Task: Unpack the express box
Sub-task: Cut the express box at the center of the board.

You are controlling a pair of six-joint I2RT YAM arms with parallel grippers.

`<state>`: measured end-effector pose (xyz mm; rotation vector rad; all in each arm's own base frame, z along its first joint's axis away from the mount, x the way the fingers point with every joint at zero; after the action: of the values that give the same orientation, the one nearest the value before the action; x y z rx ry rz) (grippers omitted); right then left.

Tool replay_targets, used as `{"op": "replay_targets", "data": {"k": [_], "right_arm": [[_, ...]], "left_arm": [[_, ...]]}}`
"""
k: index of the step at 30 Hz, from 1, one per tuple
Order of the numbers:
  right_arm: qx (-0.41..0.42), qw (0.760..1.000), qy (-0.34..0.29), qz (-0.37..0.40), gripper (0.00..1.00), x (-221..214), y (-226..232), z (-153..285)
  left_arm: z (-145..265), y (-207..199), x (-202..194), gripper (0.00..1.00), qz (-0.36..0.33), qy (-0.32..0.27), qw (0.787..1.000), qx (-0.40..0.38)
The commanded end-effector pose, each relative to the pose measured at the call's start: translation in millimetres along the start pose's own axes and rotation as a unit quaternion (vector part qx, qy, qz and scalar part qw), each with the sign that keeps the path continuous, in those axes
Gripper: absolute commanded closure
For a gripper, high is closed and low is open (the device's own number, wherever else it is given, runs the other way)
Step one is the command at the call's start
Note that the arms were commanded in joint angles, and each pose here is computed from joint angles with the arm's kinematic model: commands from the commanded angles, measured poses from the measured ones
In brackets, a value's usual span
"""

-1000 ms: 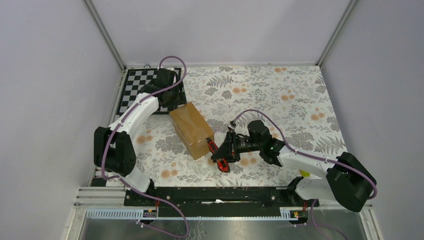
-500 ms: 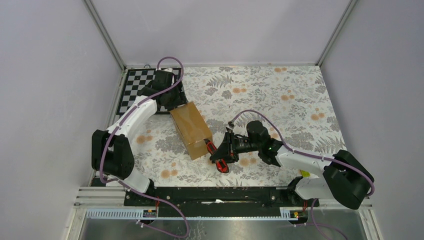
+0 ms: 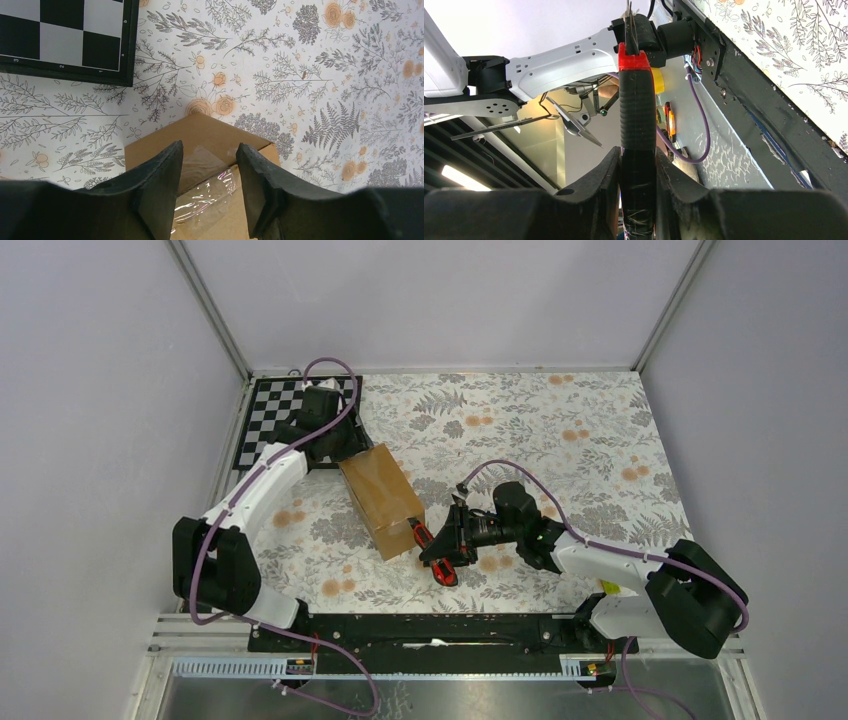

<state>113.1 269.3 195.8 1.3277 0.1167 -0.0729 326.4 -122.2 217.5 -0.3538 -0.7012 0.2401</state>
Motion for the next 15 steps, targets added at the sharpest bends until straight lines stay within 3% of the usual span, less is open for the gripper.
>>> {"op": "replay_targets", "data": {"k": [1,15], "right_arm": [[0.005,0.999,-0.045,0.014,1.00,10.7,3.6,-2.8],[-0.010,0.997,-0.072,-0.006,1.00,15.5,-1.0,-5.0]], "left_arm": [[13.5,-6.4,-16.0,0.51,0.012,0.035,0.999,-0.034],[16.2,-1.3,-33.9,0.59,0.046,0.044,0.997,-0.043]]}}
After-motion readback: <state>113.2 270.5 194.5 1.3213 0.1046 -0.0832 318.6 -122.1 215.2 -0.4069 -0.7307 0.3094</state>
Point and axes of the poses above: each gripper's point midway between its finger pads, its own z axis back along the fingers, its own y axis along the line the jaws close on, x = y × z, the point moved 7 cm from there along z, back along the fingers, and after that the axes turned 1 degree about -z, right-handed, at the moved point
